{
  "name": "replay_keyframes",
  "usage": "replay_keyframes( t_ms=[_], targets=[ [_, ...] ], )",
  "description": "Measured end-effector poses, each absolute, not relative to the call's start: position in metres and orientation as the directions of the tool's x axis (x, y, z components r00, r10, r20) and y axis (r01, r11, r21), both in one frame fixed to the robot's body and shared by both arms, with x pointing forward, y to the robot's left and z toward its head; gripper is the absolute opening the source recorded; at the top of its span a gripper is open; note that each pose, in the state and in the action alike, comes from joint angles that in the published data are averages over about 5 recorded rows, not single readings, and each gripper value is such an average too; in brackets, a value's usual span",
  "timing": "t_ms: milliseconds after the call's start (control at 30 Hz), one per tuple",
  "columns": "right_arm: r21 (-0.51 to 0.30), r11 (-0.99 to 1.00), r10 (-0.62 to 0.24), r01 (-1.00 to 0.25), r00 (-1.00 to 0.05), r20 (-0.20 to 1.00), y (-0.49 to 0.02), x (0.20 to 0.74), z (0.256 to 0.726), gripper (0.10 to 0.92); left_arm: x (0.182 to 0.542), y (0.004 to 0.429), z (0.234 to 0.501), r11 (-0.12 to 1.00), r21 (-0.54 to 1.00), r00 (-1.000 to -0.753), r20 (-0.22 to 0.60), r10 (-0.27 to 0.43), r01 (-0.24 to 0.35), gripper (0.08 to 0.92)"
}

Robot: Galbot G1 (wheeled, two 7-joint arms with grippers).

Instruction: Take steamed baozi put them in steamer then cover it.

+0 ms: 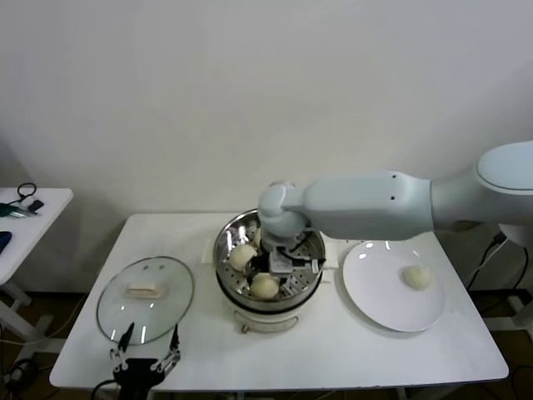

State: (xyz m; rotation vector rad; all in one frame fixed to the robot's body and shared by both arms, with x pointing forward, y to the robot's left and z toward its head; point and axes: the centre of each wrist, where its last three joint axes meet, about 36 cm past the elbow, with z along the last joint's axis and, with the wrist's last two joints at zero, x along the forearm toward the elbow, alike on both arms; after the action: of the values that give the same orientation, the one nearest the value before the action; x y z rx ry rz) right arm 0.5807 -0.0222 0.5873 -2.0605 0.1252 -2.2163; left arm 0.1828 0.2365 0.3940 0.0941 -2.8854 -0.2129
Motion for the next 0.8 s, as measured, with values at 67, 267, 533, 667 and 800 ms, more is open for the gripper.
replay_keyframes(
  t_ms=[67, 267, 533, 667, 800],
  targets=[
    [-0.143, -0.990, -0.144, 0.019, -0.071, 0.987, -0.023, 0.584, 0.592, 0.816, 0.183, 0.236, 0.394, 0.987, 0.152, -0.968, 0.238, -0.082, -0.046, 0.823],
    [-0.146, -0.987, -0.140, -0.073, -0.091, 0.986, -0.046, 0.604, 0.627, 0.823, 0.182, 0.236, 0.394, 0.987, 0.155, -0.968, 0.236, -0.081, -0.045, 0.823],
    [-0.145, -0.877, -0.091, -0.458, -0.138, 0.986, -0.155, 0.650, 0.694, 0.823, 0.184, 0.237, 0.394, 0.987, 0.157, -0.969, 0.232, -0.080, -0.044, 0.823],
    [-0.169, -0.724, -0.081, -0.669, -0.162, 0.983, -0.235, 0.662, 0.704, 0.823, 0.185, 0.237, 0.395, 0.987, 0.155, -0.970, 0.230, -0.076, -0.041, 0.823],
    [-0.191, -0.547, -0.075, -0.815, -0.179, 0.981, -0.313, 0.665, 0.690, 0.823, 0.188, 0.236, 0.395, 0.988, 0.150, -0.971, 0.227, -0.070, -0.036, 0.823]
  ],
)
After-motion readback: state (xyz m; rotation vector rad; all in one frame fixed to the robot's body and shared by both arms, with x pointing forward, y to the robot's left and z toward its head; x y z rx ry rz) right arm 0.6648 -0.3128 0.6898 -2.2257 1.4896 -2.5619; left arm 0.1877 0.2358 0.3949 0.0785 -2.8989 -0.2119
